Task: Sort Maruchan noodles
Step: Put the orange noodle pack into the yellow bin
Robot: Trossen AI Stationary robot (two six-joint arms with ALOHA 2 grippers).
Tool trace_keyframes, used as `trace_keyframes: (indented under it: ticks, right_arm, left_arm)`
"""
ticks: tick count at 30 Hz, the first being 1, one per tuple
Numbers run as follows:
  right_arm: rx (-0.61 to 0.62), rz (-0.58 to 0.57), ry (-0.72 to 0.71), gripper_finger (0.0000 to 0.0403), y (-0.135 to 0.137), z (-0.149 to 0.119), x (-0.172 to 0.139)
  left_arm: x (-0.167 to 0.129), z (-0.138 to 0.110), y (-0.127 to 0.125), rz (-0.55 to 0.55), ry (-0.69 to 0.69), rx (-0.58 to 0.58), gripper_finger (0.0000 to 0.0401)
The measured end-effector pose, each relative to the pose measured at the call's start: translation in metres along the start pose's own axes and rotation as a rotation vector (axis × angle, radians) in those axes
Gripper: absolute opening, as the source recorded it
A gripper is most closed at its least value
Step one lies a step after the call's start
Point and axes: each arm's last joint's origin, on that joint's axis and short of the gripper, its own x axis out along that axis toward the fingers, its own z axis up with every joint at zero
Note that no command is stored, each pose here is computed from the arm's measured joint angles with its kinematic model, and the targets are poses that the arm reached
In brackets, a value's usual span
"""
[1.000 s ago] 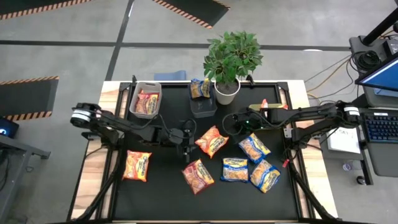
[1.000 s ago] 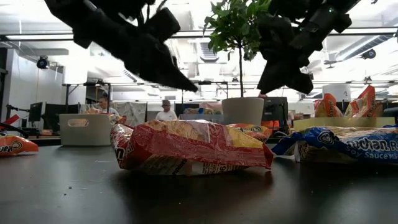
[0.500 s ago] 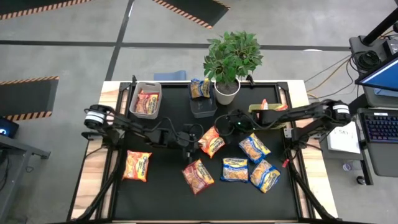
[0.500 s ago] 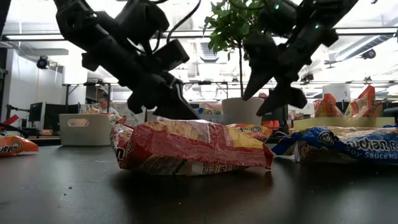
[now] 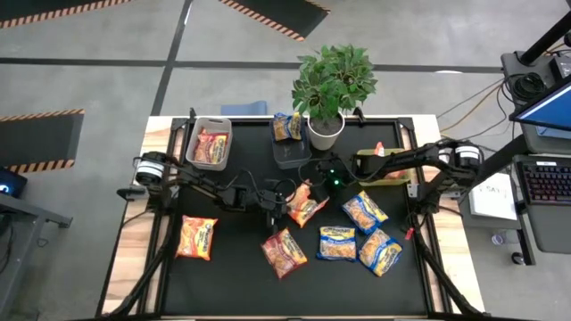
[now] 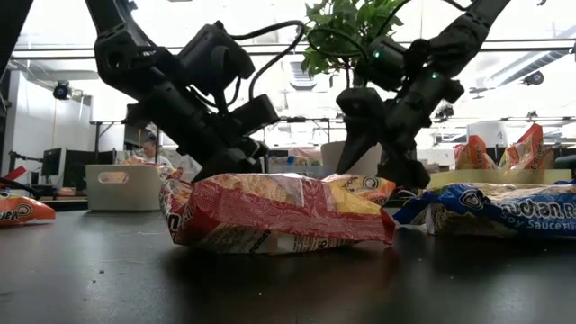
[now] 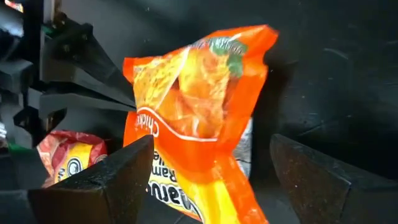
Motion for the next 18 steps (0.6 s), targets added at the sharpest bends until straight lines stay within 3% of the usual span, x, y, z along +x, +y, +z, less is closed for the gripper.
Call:
trace_keyframes:
  ticks: [7,12,18]
  right_arm:
    - [-0.050,0.135,0.027,0.0307,0.002,0.004,0.015]
    - [-0.073,0.170,0.030,0.0295,0.002,0.004,0.021]
    - [-0.093,0.175,0.024,0.0241,0.003,0.005,0.019]
  left_arm:
    - [0.002,-0.002,0.001,0.001,0.009,-0.002,0.0000]
    - [0.002,-0.003,0.001,0.001,0.010,-0.008,0.0000]
    - [0.002,-0.003,0.001,0.002,0.010,-0.011,0.0000]
